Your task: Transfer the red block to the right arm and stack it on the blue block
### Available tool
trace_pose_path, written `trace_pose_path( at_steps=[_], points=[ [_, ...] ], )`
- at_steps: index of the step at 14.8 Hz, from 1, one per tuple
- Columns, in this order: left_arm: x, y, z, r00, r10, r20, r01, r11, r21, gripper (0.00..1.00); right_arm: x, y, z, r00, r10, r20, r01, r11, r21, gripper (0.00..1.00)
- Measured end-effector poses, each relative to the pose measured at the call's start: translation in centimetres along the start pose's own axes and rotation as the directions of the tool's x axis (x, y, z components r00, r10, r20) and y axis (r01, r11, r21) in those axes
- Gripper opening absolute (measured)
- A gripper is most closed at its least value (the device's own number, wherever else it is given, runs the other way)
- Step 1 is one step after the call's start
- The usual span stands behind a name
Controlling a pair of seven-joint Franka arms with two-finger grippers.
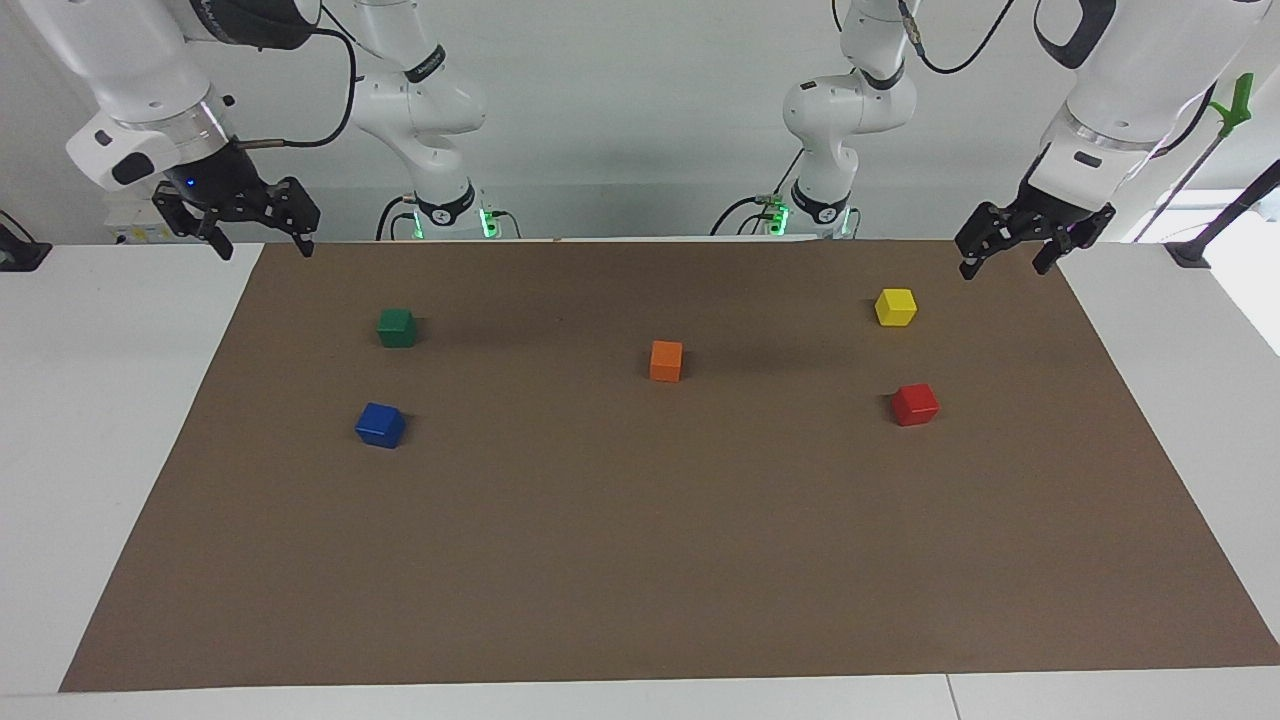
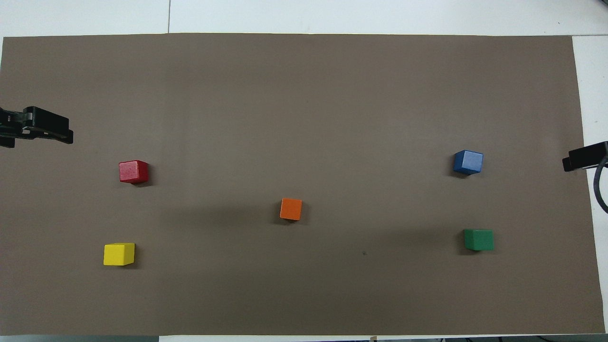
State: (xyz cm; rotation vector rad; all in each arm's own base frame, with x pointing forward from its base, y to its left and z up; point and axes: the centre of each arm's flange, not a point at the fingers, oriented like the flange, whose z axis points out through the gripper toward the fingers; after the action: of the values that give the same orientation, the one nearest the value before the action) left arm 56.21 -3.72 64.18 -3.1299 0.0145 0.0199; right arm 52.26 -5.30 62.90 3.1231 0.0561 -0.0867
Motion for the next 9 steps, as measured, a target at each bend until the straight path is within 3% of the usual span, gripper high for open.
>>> trace_pose_path(
  at_steps=[9],
  points=[
    [-0.07, -0.07, 0.11, 1.0, -0.004, 0.004, 0.004, 1.0, 0.001, 1.0, 0.0, -0.01, 0.0, 1.0, -0.019, 0.0, 0.019, 1.0, 0.0, 1.0]
  ],
)
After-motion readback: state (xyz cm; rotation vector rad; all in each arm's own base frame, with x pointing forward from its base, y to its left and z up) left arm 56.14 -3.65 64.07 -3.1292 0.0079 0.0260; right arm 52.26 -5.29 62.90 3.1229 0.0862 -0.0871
